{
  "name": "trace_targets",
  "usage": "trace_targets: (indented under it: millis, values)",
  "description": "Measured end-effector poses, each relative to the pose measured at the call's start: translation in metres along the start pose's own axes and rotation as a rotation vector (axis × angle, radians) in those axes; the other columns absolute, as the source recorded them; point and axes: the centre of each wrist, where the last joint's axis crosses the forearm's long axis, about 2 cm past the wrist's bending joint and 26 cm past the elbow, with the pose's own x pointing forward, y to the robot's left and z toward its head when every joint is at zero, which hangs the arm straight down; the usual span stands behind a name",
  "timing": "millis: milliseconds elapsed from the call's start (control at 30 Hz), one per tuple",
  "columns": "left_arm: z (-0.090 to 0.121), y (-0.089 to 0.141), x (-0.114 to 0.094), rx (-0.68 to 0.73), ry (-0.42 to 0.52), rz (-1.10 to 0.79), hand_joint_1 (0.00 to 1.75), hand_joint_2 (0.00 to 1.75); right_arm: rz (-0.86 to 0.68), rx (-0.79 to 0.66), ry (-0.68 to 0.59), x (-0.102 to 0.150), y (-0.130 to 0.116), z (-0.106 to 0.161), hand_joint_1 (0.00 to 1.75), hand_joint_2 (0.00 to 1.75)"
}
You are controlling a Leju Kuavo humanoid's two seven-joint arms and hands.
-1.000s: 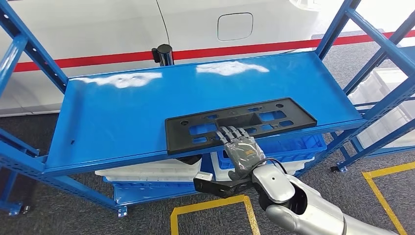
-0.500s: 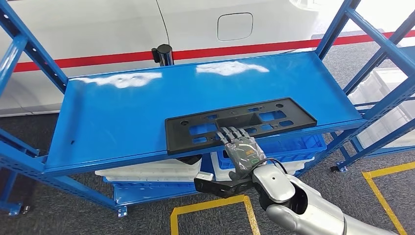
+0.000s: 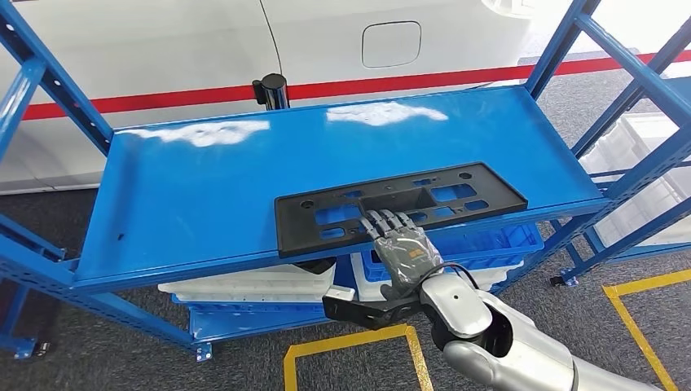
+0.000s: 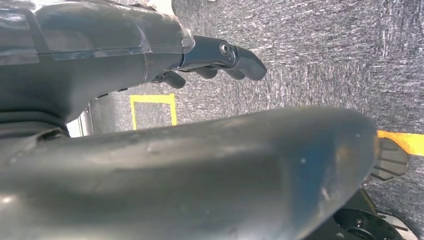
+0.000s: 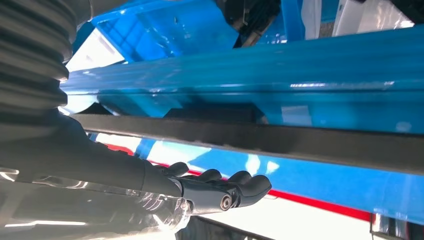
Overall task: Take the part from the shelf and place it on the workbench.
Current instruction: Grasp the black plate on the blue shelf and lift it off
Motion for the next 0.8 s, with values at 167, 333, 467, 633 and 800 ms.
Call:
trace_targets:
  millis: [167,333,467,633,800]
  values:
    - [0.0000,-0.0001,0.0000,0.001,0.001,0.005,0.00,0.00,0.021,-0.060,0.021,-0.0017,-0.0037,0.0001,0.00,1.75]
    - [0.0000,-0.0001,0.0000,0.002,0.001,0.006,0.00,0.00,0.020,-0.087,0.028,-0.0025,-0.0070,0.0014,0.00,1.75]
    - [0.0000,-0.0001,0.0000,0.002,0.001,0.006,0.00,0.00,0.015,-0.092,0.031,-0.0035,-0.0086,0.0017,0.00,1.75]
    - [0.0000,-0.0002,-0.0001,0.001,0.001,0.006,0.00,0.00,0.011,-0.097,0.034,-0.0043,-0.0101,0.0021,0.00,1.75]
    - [0.0000,-0.0003,-0.0001,0.001,0.001,0.006,0.00,0.00,0.009,-0.096,0.034,-0.0044,-0.0102,0.0021,0.00,1.75]
